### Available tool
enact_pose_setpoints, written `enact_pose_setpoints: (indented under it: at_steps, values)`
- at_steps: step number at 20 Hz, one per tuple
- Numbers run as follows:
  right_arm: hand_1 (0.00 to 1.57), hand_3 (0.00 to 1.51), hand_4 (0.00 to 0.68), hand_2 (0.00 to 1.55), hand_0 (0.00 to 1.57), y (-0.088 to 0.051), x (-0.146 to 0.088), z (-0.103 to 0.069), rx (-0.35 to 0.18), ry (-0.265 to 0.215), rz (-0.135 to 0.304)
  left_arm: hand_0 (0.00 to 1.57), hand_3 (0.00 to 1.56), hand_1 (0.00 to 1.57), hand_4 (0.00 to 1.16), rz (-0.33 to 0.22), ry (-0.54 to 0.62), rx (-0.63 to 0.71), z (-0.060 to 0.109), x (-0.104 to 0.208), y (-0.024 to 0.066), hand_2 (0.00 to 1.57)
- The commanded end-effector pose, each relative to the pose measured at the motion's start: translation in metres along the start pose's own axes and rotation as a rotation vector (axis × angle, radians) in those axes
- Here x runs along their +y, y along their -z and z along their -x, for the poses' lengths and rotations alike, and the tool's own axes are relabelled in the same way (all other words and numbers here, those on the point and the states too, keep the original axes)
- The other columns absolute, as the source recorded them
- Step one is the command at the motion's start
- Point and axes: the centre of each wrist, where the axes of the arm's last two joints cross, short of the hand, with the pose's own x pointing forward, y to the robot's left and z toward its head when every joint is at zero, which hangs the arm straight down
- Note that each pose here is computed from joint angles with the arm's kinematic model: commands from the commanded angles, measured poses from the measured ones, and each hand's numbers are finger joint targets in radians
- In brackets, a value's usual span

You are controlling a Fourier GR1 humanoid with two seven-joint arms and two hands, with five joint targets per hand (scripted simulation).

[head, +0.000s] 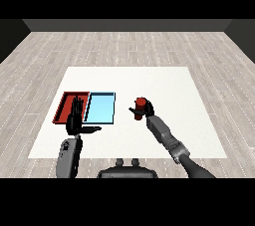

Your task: Pick the red can and put it in the red box

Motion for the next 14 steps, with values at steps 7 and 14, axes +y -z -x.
enact_pose_setpoints:
  at_steps: [7,14]
  values:
    - [1.44,1.37,0.602,1.44,1.44,-0.002,0.005,-0.007,-0.092,-0.071,-0.014,0.00,0.00,0.00,0.00,0.017,-0.039,0.005,0.006,-0.004,-0.0251,0.00]
    - [1.42,1.37,0.621,1.43,1.42,0.000,0.019,-0.043,-0.210,-0.099,-0.044,0.00,0.00,0.00,0.00,0.072,-0.026,0.024,0.007,-0.011,-0.0063,0.00]
